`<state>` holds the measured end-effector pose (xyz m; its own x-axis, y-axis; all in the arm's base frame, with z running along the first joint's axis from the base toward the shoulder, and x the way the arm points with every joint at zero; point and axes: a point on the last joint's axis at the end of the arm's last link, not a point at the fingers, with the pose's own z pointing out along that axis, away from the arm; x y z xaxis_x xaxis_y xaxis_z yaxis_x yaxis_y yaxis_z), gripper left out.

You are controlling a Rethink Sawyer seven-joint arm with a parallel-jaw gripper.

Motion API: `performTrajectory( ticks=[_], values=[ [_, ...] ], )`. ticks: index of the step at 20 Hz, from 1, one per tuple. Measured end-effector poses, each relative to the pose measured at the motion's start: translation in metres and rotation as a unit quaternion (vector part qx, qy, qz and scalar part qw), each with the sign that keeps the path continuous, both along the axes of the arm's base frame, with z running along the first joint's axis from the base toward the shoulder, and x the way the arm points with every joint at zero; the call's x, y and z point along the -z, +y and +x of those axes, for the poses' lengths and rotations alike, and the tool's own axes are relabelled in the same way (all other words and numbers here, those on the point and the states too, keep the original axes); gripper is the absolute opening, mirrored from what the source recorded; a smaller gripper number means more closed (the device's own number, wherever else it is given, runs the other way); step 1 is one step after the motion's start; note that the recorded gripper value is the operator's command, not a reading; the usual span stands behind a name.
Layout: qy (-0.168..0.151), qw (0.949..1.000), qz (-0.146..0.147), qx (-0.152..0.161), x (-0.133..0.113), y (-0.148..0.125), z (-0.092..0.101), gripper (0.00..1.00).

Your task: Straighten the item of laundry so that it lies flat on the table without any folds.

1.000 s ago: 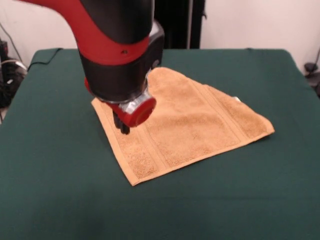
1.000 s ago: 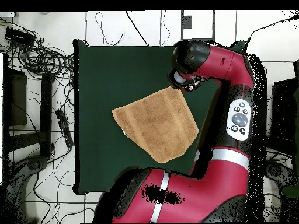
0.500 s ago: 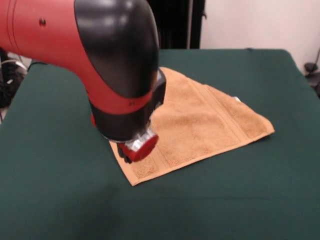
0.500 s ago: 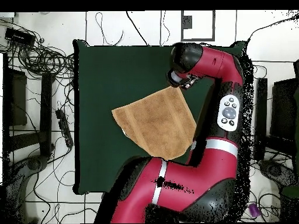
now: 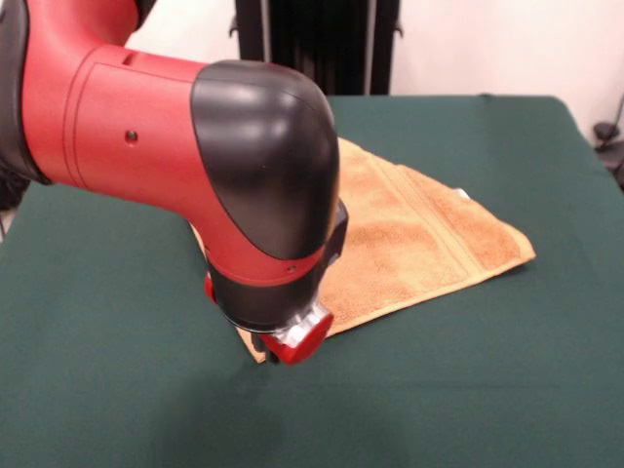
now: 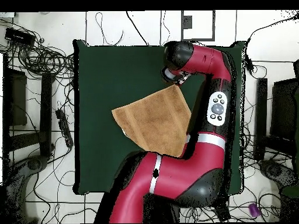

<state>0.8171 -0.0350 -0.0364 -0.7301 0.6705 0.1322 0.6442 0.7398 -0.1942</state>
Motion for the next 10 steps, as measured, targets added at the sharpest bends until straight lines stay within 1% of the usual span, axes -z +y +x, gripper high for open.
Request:
performTrajectory(
  ticks=[4, 10],
  values=[
    [-0.002, 1.0000, 0.001, -0.002, 0.001, 0.004, 0.002, 1.00],
    [-0.004, 0.9999, 0.005, -0.009, -0.001, 0.018, 0.006, 1.00]
  ],
)
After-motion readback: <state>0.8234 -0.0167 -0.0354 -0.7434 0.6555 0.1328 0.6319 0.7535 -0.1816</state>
